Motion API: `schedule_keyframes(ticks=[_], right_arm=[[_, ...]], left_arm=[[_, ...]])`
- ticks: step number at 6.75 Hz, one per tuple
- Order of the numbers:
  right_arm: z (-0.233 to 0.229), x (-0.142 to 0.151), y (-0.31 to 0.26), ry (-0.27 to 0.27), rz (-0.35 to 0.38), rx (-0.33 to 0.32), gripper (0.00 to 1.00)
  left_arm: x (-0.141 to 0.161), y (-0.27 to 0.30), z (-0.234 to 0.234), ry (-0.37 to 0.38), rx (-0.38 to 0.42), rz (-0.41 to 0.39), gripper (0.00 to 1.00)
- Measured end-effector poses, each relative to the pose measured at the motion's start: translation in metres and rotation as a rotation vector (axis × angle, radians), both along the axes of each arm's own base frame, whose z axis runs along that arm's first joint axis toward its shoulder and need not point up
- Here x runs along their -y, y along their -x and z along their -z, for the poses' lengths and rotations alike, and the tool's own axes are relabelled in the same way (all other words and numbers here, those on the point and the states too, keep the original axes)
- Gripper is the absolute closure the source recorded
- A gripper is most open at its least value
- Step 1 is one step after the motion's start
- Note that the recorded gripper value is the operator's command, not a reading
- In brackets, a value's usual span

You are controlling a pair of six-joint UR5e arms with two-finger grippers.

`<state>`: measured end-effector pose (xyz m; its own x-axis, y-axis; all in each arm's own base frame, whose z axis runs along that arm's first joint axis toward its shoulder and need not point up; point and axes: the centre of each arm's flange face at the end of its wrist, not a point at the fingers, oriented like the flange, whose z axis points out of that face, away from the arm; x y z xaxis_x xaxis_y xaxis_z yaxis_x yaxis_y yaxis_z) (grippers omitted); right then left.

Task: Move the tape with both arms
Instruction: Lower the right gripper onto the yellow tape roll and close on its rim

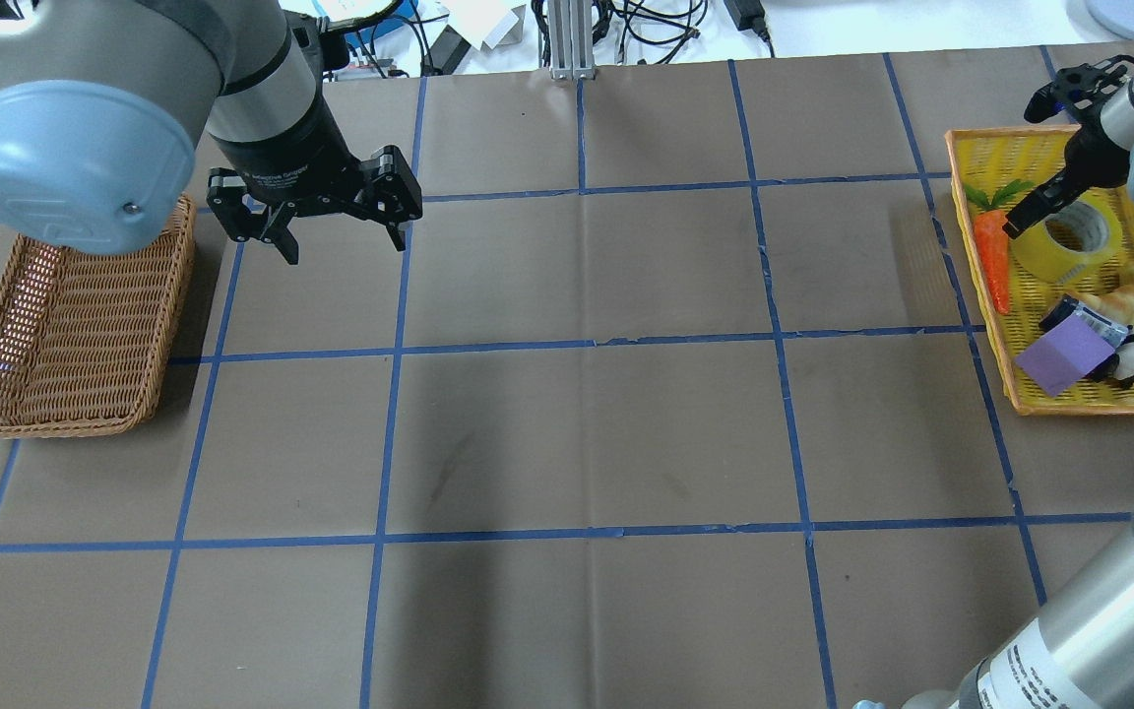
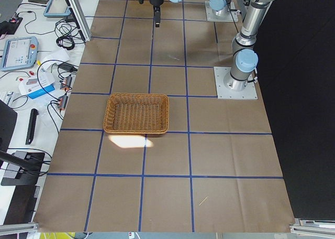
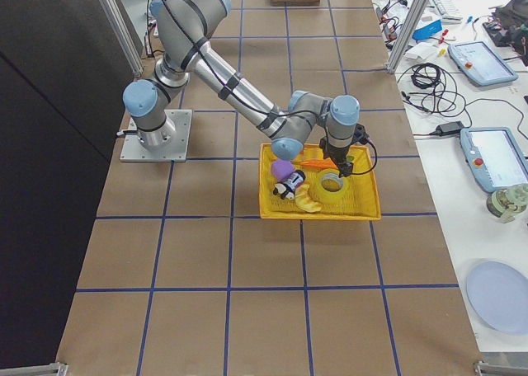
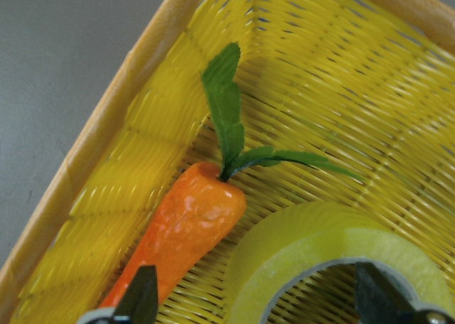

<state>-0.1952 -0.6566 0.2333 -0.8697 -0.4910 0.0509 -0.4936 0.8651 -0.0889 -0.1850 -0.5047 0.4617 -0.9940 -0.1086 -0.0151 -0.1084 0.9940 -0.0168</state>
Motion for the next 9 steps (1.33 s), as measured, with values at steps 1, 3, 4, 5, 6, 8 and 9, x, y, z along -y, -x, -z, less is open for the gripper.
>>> schedule_keyframes(ticks=[1,3,4,5,6,8,9], right_arm=[[0.0023,-0.0012,0.0002,-0.006,0.006,0.003,0.12],[0.0041,-0.0026,0.0012,-0.011,0.017,0.006,0.12],[0.0042,-0.0029,0.0014,-0.012,0.02,0.006,0.12],[0.0038,-0.003,0.0015,-0.012,0.022,0.006,0.12],[0.0035,-0.0031,0.0015,-0.012,0.022,0.006,0.18],[0.0056,-0.0033,0.0021,-0.017,0.032,0.003,0.68],[0.0082,-0.0043,0.0022,-0.03,0.04,0.004,0.89]], left_arm=[[0.0,-0.0002,0.0001,0.0,0.0,0.0,0.0],[0.0001,0.0,0.0005,-0.001,0.001,0.0,0.0],[0.0,0.0,0.0004,-0.001,0.001,0.0,0.0],[-0.0001,0.0001,0.0003,0.0,0.001,0.0,0.0],[-0.0001,0.0,0.0003,0.0,0.001,0.0,0.0],[-0.0001,0.0001,0.0002,0.0,0.001,0.0,0.0],[-0.0001,0.0001,0.0002,0.0,0.001,0.0,0.0]])
